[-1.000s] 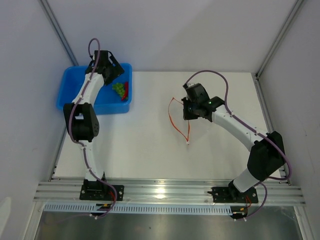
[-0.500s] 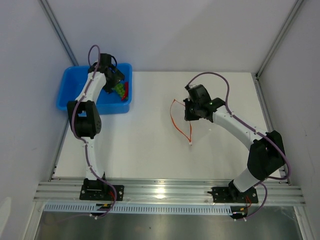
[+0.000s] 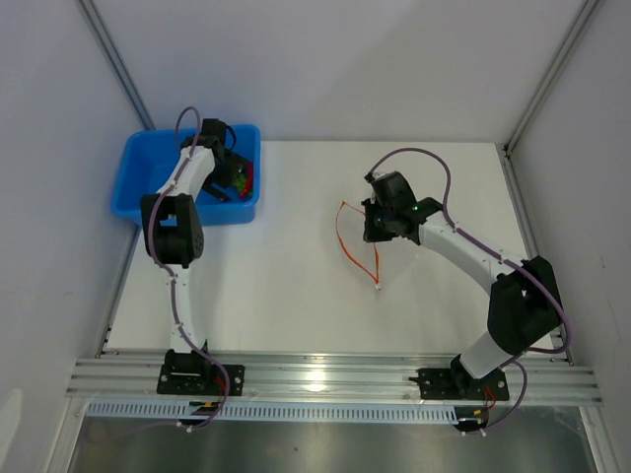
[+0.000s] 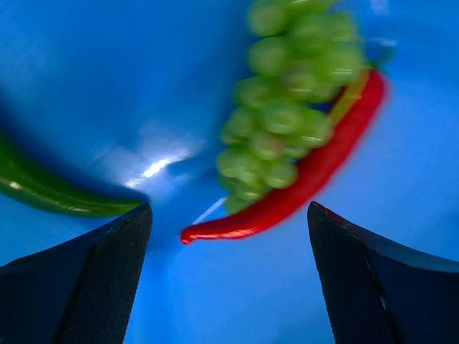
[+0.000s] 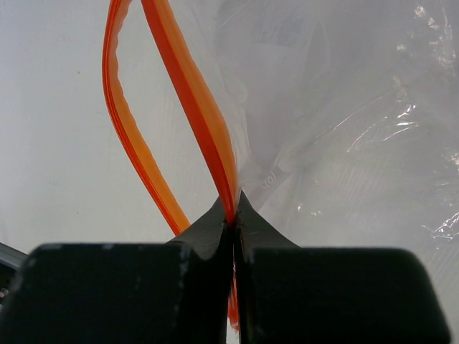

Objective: Place the food in the zip-top bag and seal the zipper
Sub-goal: Pick up the fake vegetable from the bin.

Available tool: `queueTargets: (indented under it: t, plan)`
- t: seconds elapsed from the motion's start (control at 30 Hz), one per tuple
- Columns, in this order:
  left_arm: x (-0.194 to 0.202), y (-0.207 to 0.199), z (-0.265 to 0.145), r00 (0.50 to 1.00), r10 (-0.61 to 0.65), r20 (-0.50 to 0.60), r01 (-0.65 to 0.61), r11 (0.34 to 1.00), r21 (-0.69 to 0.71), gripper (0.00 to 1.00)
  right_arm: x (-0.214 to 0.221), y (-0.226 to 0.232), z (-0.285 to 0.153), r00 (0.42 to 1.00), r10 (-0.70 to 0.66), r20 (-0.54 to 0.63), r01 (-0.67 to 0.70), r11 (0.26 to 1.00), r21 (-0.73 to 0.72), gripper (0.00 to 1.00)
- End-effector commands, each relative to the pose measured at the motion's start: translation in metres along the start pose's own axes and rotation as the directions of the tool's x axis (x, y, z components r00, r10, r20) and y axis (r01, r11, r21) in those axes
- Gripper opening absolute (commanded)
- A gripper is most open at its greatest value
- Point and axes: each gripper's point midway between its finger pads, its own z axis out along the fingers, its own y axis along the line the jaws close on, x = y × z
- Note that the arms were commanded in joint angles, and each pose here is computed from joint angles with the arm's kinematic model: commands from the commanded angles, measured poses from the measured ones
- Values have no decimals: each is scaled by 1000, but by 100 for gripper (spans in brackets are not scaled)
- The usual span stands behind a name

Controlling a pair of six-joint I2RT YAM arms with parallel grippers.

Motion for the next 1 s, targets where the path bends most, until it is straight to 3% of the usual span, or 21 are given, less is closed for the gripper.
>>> queueTargets:
  t: [0.0, 0.17, 0.33, 0.57, 0.73, 0.83, 0.93, 0.97]
  plan:
    - [2, 6, 2, 995, -97, 7, 97, 993, -68, 91, -6, 0, 5, 1000, 11, 25, -11, 1000, -13, 0]
    - [6, 19, 12, 989, -149, 4, 148, 979, -141, 91, -3, -4, 9, 1000, 16, 19, -16, 1000, -9, 0]
    - [8, 14, 20, 984, -177, -3, 175, 976, -130, 90, 0, -6, 11, 1000, 18, 11, -18, 1000, -7, 0]
    - [18, 12, 34, 981, -184, -59, 176, 977, -116, 70, 1, -9, 11, 1000, 23, 13, -23, 1000, -4, 0]
    - [10, 3, 28, 989, -142, -35, 141, 989, -39, 68, 1, -9, 9, 1000, 23, 15, -23, 1000, -6, 0]
    - [10, 10, 23, 991, -137, -9, 137, 990, -15, 59, 1, -9, 10, 1000, 24, 15, -24, 1000, -6, 0]
    - [8, 8, 16, 993, -118, 5, 118, 993, 20, 41, 1, -9, 9, 1000, 24, 15, -24, 1000, -9, 0]
    - [8, 5, 15, 993, -114, 4, 114, 993, 32, 30, 1, -8, 9, 1000, 25, 16, -25, 1000, -11, 0]
